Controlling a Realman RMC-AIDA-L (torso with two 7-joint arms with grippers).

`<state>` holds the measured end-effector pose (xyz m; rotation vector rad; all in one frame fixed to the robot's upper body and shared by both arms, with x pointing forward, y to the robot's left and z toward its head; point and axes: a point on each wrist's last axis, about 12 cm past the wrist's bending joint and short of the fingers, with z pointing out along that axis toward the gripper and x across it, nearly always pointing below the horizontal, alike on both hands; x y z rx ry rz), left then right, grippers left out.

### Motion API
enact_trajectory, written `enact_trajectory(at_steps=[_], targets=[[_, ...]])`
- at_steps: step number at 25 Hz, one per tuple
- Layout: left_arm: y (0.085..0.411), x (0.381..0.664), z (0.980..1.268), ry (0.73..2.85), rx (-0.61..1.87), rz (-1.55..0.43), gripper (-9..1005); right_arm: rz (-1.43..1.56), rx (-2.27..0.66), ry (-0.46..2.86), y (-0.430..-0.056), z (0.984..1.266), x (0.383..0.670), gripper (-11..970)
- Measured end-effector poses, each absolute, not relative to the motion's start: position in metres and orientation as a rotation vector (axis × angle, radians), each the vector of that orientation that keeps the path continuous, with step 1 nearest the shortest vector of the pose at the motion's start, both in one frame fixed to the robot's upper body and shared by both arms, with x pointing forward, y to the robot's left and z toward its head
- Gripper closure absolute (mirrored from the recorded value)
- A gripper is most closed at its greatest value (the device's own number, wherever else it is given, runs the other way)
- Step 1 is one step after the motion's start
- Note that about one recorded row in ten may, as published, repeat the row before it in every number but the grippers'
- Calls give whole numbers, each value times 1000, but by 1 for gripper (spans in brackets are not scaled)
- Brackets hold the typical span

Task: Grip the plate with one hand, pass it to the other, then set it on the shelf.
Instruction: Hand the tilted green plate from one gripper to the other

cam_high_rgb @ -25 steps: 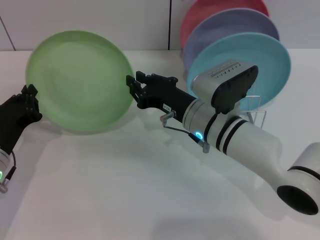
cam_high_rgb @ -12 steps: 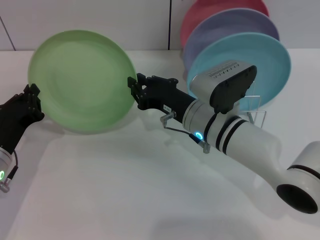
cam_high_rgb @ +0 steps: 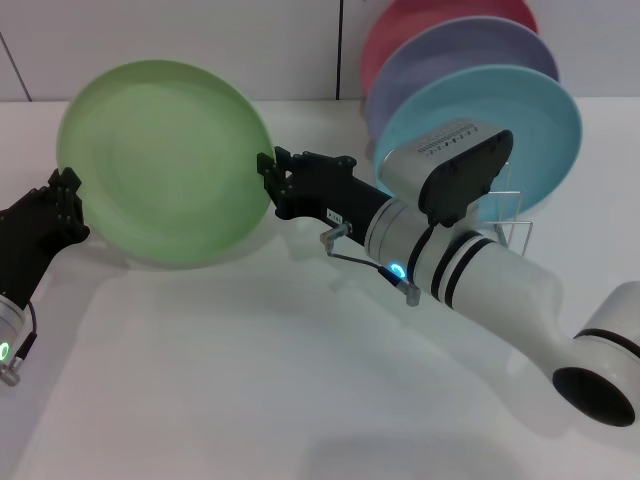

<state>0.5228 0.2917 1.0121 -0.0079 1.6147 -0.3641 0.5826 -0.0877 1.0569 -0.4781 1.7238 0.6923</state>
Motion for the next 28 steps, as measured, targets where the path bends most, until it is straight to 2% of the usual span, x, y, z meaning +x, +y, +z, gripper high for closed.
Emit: enact_trajectory(at_steps=[28], targets=[[288, 526, 1014, 1609, -1, -371, 942, 690, -449, 1721, -86, 1062, 588, 845]])
